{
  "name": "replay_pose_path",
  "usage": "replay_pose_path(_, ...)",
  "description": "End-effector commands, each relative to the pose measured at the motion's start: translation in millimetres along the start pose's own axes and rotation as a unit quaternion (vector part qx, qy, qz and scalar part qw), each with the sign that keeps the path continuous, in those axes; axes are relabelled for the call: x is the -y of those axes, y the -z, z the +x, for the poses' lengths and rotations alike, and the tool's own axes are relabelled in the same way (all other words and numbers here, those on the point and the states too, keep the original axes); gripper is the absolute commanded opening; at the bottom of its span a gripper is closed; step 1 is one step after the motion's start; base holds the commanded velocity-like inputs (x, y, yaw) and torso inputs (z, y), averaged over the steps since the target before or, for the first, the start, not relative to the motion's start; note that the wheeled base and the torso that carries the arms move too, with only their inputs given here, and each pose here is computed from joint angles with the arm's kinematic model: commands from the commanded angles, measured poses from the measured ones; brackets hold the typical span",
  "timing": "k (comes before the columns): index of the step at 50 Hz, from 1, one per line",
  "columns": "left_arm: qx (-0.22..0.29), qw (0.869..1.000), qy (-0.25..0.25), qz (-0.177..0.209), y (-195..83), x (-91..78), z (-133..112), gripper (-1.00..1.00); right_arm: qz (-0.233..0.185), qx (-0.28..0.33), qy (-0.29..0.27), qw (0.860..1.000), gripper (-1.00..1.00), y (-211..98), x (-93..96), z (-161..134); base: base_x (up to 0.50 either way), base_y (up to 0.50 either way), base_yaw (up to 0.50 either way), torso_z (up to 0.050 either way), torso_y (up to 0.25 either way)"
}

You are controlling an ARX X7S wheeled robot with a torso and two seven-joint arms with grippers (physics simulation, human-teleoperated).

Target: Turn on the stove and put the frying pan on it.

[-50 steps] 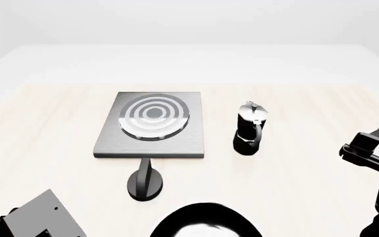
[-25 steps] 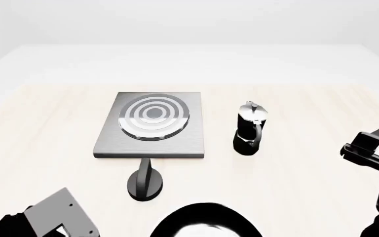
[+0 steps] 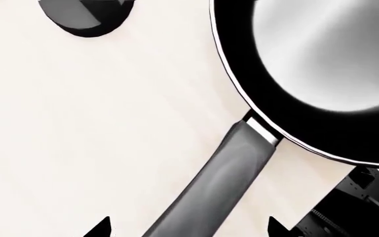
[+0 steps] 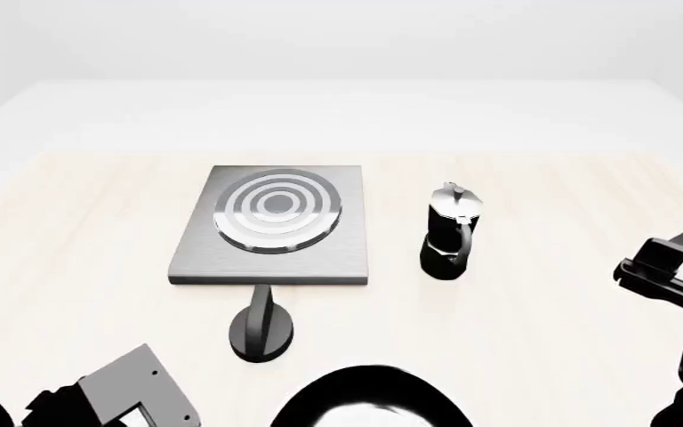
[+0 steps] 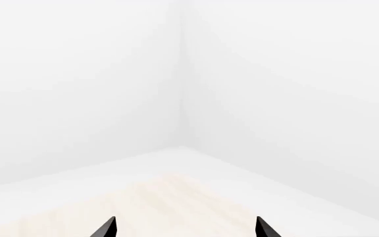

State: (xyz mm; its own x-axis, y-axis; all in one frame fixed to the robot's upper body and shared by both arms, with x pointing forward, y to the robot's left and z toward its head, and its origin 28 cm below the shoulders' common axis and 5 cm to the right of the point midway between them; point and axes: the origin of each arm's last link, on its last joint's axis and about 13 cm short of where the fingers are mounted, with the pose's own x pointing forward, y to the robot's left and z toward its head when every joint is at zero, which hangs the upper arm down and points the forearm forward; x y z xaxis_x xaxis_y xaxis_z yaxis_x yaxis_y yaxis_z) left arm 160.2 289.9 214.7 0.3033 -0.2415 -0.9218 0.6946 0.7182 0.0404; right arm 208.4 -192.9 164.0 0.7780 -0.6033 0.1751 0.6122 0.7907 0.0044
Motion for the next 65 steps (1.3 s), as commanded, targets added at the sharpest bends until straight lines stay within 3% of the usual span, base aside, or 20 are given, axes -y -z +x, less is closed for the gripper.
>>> replay_pose_path(1,0.008,1.0,0.018,0.004,-6,-2.6,12,1.0,0.01,-0.005,0.002,1.0,1.0,3,2.0,3,0.0,0.0,0.0,0.0,0.0)
replay_pose_path(36,-0.055,0.996,0.076,-0.01,1,-9.9,62,1.0,0.014,0.0,0.003,1.0,1.0,0,2.6,2,0.0,0.0,0.0,0.0,0.0)
replay_pose_path(51,-0.071,0.994,0.087,-0.018,4,-11.9,73,1.0,0.015,0.0,0.0,1.0,1.0,1,0.7,2,0.0,0.0,0.0,0.0,0.0)
replay_pose_path(52,-0.071,0.994,0.082,-0.016,5,-11.0,72,-1.0,0.015,0.0,0.0,1.0,1.0,1,0.5,2,0.0,0.0,0.0,0.0,0.0)
replay_pose_path(65,-0.058,0.995,0.077,-0.009,4,-9.3,63,-1.0,0.017,0.004,0.001,1.0,1.0,-2,0.6,3,0.0,0.0,0.0,0.0,0.0)
